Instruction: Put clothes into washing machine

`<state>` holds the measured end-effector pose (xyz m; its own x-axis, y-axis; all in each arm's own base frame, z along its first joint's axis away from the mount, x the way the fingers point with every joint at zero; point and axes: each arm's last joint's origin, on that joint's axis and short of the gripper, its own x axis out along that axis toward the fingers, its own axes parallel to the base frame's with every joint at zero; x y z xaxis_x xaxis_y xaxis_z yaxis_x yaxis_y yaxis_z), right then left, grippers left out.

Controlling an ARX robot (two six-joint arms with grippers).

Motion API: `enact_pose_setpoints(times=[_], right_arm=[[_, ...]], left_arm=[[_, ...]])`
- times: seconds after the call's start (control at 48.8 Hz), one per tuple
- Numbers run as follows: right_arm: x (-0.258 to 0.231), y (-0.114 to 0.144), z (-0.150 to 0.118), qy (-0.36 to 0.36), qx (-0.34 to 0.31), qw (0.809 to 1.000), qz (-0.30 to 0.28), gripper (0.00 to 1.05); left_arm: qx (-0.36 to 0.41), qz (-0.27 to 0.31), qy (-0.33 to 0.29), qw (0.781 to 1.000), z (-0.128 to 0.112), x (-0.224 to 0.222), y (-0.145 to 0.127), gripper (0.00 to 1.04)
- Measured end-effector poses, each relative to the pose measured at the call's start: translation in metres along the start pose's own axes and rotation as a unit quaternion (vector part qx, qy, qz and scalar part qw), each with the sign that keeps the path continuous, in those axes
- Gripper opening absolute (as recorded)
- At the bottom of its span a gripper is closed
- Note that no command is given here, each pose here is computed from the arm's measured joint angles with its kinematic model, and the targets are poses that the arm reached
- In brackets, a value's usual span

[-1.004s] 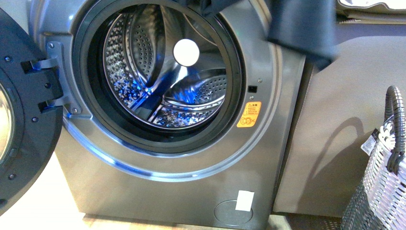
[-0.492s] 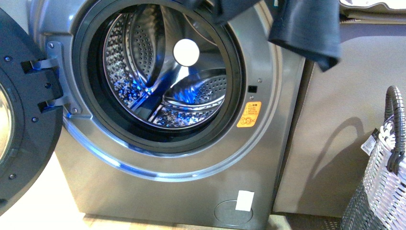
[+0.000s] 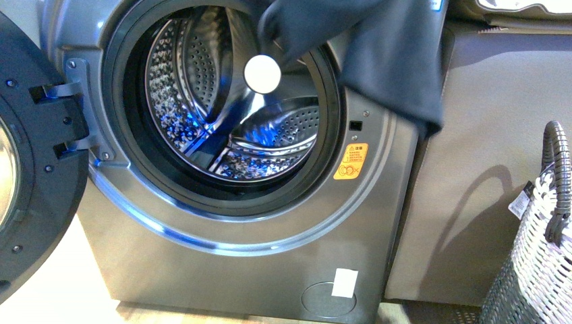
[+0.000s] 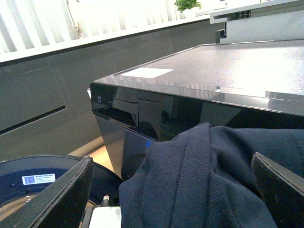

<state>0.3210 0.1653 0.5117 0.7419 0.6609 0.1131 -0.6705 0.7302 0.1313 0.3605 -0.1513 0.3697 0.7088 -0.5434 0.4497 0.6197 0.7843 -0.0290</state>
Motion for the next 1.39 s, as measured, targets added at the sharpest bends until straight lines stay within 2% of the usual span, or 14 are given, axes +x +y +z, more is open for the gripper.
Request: enact_pose_setpoints(times=[0.082, 0.676, 1.148, 1.393], right_arm=[[0.0, 0.0, 0.0, 0.0, 0.0, 1.0, 0.0, 0.97], [0.0, 0.0, 0.0, 0.0, 0.0, 1.0, 0.0, 0.97], [0.0, 0.0, 0.0, 0.0, 0.0, 1.0, 0.0, 0.97], [0.0, 0.0, 0.0, 0.0, 0.0, 1.0, 0.0, 0.97]], left_arm=[[-0.001, 0.006, 0.01, 1.0, -0.007, -0.009, 0.008, 0.16], [0.009, 0.071, 0.055, 0.996, -0.049, -0.085, 0.054, 0.16], [0.018, 0.134, 0.146, 0.98, -0.131, -0.106, 0.081, 0.16], [0.028, 0.161, 0.17, 0.972, -0.159, -0.102, 0.094, 0.16]])
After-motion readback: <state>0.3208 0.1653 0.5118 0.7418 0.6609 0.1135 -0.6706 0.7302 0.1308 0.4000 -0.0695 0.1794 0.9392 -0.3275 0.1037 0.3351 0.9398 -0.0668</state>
